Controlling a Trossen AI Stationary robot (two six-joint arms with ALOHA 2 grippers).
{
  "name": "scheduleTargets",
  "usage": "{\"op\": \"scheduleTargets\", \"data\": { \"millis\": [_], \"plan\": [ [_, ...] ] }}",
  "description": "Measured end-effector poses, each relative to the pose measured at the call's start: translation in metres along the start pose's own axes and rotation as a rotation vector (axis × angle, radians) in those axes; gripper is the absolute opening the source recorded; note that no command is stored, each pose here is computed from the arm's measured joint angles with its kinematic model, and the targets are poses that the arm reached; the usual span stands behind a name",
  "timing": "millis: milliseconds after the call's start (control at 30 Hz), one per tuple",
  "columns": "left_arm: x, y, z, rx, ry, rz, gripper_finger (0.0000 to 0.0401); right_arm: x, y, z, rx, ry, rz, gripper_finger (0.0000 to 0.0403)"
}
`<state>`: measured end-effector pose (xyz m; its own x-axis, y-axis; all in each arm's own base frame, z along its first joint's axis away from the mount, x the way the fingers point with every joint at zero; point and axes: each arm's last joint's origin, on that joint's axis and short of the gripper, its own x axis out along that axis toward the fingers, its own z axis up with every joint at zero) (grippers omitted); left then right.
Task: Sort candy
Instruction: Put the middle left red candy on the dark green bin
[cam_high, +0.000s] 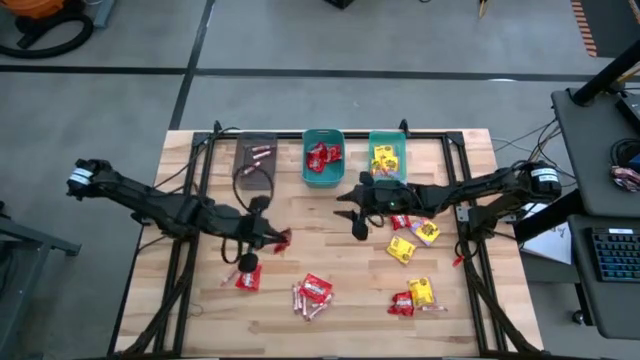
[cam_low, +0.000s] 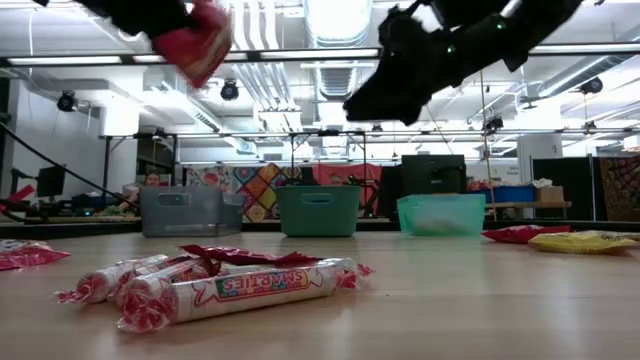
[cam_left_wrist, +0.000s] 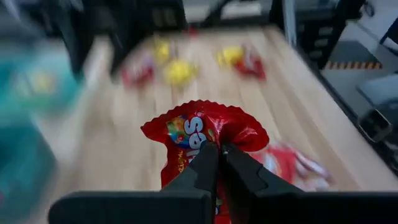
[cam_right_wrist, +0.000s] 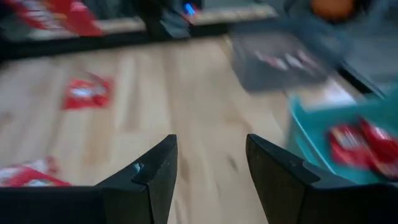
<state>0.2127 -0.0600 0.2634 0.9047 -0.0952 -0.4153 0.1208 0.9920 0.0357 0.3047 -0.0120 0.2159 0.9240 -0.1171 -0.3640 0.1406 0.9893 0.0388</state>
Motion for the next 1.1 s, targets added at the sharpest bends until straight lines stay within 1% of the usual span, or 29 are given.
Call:
{"op": "scheduleTargets", "data": {
  "millis": [67, 167, 233, 333, 367, 400, 500, 633, 700, 767, 933, 1033, 1100],
  "plan": [
    [0.003, 0.004, 0.006, 0.085, -0.095, 0.037, 0.0, -0.002, 0.006, 0.001, -0.031, -0.082, 0.036, 0.0183],
    [0.013, 0.01, 0.012, 0.156, -0.239, 0.154, 0.0, -0.002, 0.015, 0.003, -0.057, -0.217, 0.071, 0.0183],
    [0.023, 0.013, 0.009, 0.206, -0.281, 0.195, 0.0, 0.001, 0.022, 0.004, -0.082, -0.277, 0.088, 0.0183],
    [0.038, 0.015, 0.005, 0.253, -0.311, 0.22, 0.0, 0.007, 0.03, 0.005, -0.121, -0.328, 0.103, 0.0183],
    [0.043, 0.015, 0.005, 0.252, -0.325, 0.239, 0.0, 0.009, 0.032, 0.005, -0.133, -0.342, 0.106, 0.0183],
    [0.047, 0.016, 0.005, 0.235, -0.339, 0.283, 0.0, 0.012, 0.034, 0.006, -0.135, -0.357, 0.109, 0.0183],
    [0.057, 0.02, 0.004, 0.159, -0.363, 0.457, 0.0, 0.02, 0.038, 0.008, -0.132, -0.377, 0.098, 0.0183],
    [0.068, 0.023, 0.002, 0.066, -0.369, 0.582, 0.0, 0.031, 0.038, 0.011, -0.091, -0.37, -0.026, 0.0183],
    [0.072, 0.024, 0.001, 0.047, -0.351, 0.636, 0.0, 0.035, 0.038, 0.011, -0.075, -0.366, -0.071, 0.0183],
    [0.077, 0.024, -0.001, 0.047, -0.334, 0.65, 0.0, 0.038, 0.038, 0.012, -0.07, -0.365, -0.093, 0.0183],
    [0.085, 0.023, 0.002, 0.043, -0.334, 0.652, 0.0, 0.046, 0.038, 0.017, -0.056, -0.371, -0.157, 0.0181],
    [0.087, 0.023, 0.003, 0.045, -0.327, 0.661, 0.0, 0.047, 0.037, 0.017, -0.054, -0.353, -0.198, 0.0166],
    [0.086, 0.023, 0.003, 0.045, -0.33, 0.66, 0.0, 0.047, 0.037, 0.017, -0.046, -0.351, -0.227, 0.0146]
  ]
}}
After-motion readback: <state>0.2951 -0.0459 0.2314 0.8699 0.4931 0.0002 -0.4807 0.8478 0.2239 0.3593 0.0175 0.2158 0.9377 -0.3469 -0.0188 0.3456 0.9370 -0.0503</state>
